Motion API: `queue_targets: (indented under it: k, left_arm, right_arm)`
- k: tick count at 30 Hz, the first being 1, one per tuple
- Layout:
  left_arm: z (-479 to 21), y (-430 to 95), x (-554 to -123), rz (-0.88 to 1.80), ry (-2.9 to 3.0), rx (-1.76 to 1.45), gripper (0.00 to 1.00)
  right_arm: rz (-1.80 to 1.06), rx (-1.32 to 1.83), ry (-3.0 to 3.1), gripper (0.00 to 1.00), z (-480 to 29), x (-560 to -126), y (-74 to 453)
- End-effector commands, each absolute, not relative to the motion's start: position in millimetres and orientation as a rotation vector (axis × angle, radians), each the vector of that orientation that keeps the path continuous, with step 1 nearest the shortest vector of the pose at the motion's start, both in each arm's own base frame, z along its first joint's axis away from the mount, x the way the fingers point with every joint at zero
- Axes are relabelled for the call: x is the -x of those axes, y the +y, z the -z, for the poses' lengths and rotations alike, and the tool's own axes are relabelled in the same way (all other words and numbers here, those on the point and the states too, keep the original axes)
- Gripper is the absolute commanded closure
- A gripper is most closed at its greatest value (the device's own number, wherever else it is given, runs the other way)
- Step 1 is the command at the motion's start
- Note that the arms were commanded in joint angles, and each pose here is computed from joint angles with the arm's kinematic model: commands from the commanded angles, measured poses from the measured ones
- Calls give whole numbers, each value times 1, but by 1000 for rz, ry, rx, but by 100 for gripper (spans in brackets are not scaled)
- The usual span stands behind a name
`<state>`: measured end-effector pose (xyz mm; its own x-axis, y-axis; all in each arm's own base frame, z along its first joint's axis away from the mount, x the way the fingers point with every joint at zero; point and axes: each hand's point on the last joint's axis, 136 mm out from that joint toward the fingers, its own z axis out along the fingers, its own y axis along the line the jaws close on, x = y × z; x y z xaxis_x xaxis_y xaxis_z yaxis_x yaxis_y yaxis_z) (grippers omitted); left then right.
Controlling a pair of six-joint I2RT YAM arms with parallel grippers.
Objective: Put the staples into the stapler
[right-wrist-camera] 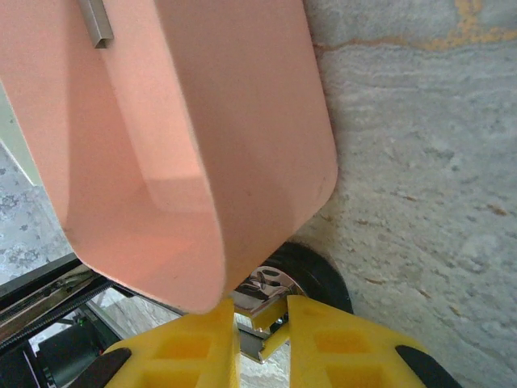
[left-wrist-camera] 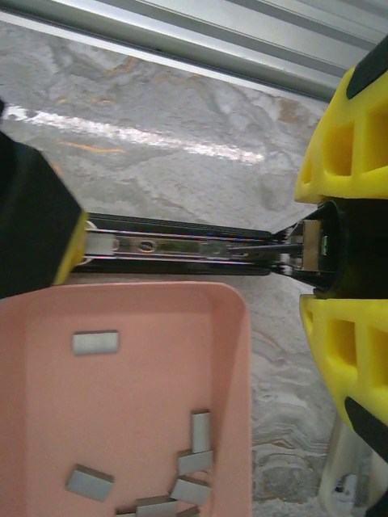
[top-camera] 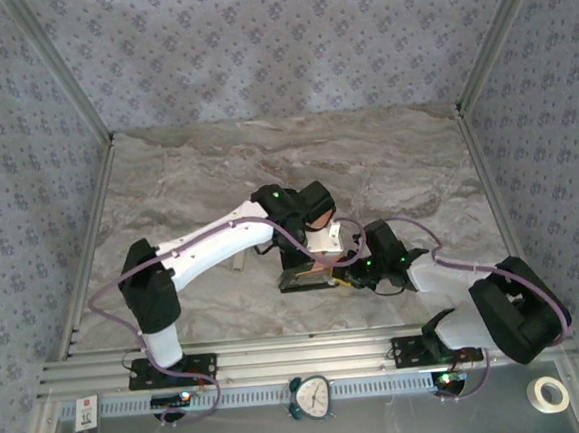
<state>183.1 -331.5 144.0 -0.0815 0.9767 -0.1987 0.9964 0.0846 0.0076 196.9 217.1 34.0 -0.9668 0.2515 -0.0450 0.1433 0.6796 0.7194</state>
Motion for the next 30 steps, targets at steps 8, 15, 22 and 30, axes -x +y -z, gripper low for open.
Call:
queue_targets:
  k: [8,15,22,30]
  left_arm:
    - [-111,-411,-189,470,2138,-1910,94]
    - [-92,-416,-188,498,2173,-1912,94]
    - [-79,-407,-185,463,2211,-1930,94]
    - [-65,-406,-182,456,2265,-1952,92]
  right_arm:
    - [-1206,-358,2773,81,-20,-183,215]
    - [-1248,-381,2727,80,-24,-184,212]
    - [-1222,-419,2692,66,-35,-181,196]
    - [-1150,-565,2685,62,-45,-165,162]
